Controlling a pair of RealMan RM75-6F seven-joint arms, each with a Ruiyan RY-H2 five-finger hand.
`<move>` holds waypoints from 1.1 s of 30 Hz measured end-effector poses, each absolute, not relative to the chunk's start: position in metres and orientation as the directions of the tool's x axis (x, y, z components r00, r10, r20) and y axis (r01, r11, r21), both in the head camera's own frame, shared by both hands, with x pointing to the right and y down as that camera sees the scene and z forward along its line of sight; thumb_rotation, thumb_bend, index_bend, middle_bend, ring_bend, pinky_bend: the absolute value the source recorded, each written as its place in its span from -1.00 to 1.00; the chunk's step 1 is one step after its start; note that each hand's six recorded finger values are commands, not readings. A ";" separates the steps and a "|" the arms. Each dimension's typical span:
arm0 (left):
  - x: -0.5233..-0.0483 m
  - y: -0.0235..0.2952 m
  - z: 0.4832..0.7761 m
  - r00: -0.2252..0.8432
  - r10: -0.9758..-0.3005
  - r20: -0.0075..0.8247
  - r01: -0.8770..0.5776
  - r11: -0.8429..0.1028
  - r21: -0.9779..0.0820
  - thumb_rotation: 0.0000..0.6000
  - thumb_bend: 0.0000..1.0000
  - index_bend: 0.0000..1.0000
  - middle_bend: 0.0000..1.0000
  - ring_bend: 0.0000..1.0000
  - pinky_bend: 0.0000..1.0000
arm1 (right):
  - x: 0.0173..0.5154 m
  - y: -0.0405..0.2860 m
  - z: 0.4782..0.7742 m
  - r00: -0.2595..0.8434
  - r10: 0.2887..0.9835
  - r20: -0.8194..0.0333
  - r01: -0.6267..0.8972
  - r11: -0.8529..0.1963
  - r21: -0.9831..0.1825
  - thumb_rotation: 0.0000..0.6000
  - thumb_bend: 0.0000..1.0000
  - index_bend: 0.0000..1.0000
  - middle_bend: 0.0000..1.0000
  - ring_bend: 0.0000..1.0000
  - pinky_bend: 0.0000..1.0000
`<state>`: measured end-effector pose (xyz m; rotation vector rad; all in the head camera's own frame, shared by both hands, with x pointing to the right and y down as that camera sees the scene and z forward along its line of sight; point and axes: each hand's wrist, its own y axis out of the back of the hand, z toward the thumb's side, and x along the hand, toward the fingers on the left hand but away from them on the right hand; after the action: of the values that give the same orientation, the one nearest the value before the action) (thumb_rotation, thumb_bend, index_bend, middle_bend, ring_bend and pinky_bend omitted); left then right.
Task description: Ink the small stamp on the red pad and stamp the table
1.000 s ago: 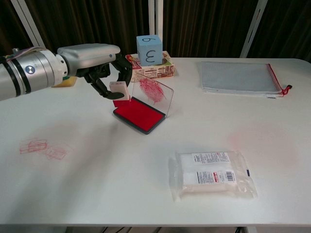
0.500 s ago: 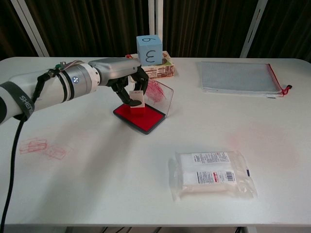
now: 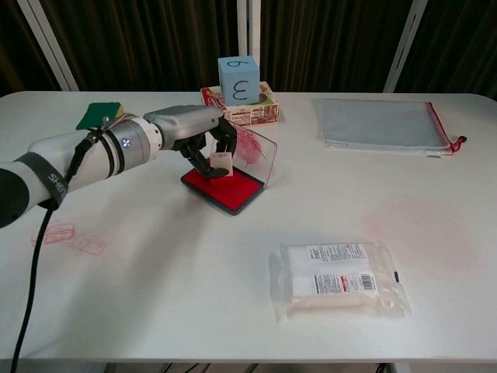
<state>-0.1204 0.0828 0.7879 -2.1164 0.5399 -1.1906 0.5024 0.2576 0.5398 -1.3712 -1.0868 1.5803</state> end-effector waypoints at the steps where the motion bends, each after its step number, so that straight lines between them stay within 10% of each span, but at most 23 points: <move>1: -0.122 0.083 0.790 0.503 -0.621 0.601 -0.039 -0.711 -0.703 1.00 -0.11 0.23 0.22 1.00 1.00 | 0.502 0.258 0.540 -0.131 0.932 -0.339 -0.016 -0.344 -0.939 1.00 -0.53 -1.00 -1.00 -1.00 -1.00; 22: -0.183 0.058 0.704 0.526 -0.676 0.516 -0.105 -0.654 -0.749 1.00 -0.13 0.25 0.24 1.00 1.00 | 0.502 0.254 0.546 -0.122 0.930 -0.347 -0.005 -0.350 -0.937 1.00 -0.53 -1.00 -1.00 -1.00 -1.00; 33: -0.302 0.139 0.687 0.436 -0.720 0.540 -0.082 -0.630 -0.773 1.00 -0.21 0.26 0.25 1.00 1.00 | 0.503 0.254 0.550 -0.133 0.929 -0.345 -0.005 -0.349 -0.937 1.00 -0.54 -1.00 -1.00 -1.00 -1.00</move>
<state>-0.3020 0.1391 0.6874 -2.0121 0.6722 -1.2046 0.5032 0.2542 0.5501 -1.3802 -1.0942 1.5827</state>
